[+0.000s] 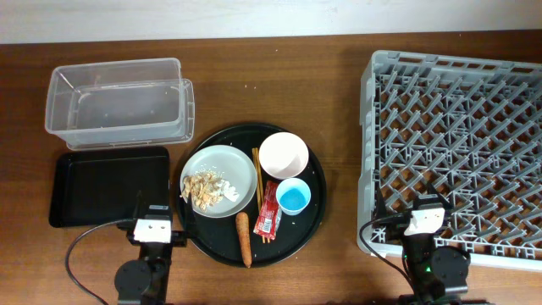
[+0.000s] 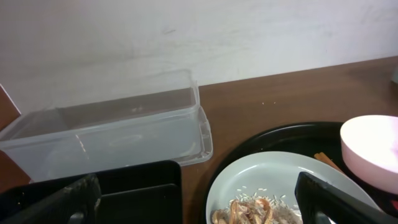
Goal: Sort waste into correct bins and load items into the dishwasher rack
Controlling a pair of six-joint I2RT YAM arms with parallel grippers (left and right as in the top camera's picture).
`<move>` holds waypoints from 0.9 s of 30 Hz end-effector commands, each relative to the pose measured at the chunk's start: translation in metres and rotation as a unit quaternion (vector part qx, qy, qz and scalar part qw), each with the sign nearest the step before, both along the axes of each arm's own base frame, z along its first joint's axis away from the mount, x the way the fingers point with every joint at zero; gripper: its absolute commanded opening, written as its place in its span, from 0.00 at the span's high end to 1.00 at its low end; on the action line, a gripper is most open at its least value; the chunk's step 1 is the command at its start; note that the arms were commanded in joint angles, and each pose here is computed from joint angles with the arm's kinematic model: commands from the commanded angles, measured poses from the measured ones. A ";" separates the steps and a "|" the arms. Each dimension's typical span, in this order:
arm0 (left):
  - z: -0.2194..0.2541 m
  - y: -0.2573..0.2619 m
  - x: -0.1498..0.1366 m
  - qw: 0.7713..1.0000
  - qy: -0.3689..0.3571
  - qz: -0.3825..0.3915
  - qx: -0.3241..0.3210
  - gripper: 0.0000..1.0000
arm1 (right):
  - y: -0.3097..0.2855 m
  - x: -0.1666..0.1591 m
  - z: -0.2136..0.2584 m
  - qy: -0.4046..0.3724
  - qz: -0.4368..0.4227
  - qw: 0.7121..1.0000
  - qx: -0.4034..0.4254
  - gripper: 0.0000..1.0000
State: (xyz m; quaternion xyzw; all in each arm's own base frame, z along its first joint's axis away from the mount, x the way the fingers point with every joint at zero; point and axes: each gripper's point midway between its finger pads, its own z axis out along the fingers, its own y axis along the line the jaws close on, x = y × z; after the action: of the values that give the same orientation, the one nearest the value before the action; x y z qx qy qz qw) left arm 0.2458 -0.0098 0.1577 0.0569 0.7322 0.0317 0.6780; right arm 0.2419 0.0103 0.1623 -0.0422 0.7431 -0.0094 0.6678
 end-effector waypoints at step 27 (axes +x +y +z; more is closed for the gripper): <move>0.019 -0.068 0.069 0.872 0.467 -0.101 -0.102 0.02 | 0.007 -0.014 0.016 0.400 -0.008 0.915 0.043 0.02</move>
State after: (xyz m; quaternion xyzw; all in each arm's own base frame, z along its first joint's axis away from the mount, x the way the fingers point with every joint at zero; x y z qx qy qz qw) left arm 0.3102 -0.0518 0.1884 0.0438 0.9515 -0.1041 0.2862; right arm 0.2252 0.0162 0.1700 -0.0130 0.9516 0.0294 0.3058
